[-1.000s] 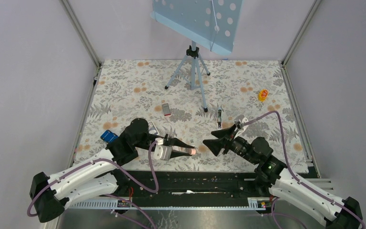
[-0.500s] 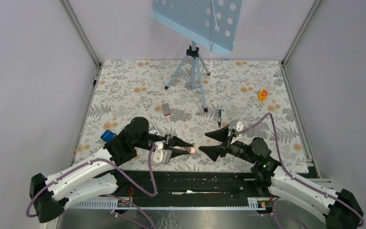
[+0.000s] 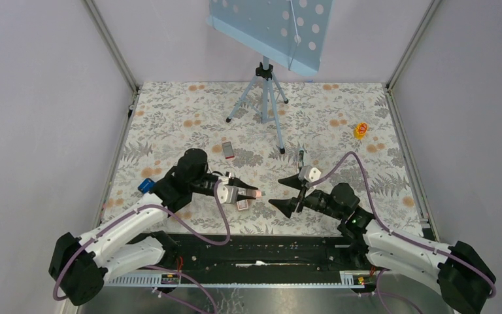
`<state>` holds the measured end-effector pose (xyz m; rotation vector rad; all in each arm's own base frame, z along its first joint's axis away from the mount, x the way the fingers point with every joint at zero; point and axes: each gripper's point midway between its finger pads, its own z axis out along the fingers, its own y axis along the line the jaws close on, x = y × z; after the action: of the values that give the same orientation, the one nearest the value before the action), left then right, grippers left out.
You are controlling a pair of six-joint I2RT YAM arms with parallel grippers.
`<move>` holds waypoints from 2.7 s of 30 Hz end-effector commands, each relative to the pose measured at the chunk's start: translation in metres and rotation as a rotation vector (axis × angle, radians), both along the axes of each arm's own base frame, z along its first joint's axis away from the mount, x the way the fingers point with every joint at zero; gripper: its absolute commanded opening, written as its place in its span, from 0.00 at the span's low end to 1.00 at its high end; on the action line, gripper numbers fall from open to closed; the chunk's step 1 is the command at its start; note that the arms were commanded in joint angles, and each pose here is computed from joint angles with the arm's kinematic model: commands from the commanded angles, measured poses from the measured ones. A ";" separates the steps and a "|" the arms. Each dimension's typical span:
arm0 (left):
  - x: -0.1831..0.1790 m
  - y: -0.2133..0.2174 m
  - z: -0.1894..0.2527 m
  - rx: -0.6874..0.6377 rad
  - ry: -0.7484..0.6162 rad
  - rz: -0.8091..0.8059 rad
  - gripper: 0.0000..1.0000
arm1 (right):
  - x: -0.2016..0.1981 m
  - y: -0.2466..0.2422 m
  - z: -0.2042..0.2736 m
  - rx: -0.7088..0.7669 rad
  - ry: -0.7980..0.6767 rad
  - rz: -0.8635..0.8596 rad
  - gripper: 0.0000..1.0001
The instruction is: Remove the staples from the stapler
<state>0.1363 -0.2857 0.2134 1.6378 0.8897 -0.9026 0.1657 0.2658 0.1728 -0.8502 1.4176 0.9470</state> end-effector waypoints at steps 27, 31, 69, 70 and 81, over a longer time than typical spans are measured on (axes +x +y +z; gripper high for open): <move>0.006 -0.005 -0.015 -0.022 0.019 -0.138 0.00 | 0.024 0.043 -0.001 0.106 -0.069 0.144 0.79; 0.008 -0.006 -0.015 -0.023 0.023 -0.133 0.00 | 0.029 0.049 -0.002 0.097 -0.081 0.152 0.79; 0.003 -0.004 -0.020 -0.016 0.037 -0.147 0.00 | 0.062 0.035 -0.008 0.034 -0.119 -0.012 0.76; 0.003 -0.004 -0.019 -0.017 0.036 -0.146 0.00 | 0.063 0.035 -0.009 0.029 -0.117 -0.011 0.77; 0.004 -0.005 -0.019 -0.020 0.033 -0.150 0.00 | 0.042 0.046 -0.015 0.025 -0.121 0.136 0.77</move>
<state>0.1438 -0.2871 0.1811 1.6924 0.8849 -1.0273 0.2103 0.3053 0.1433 -0.9355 1.3477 0.9752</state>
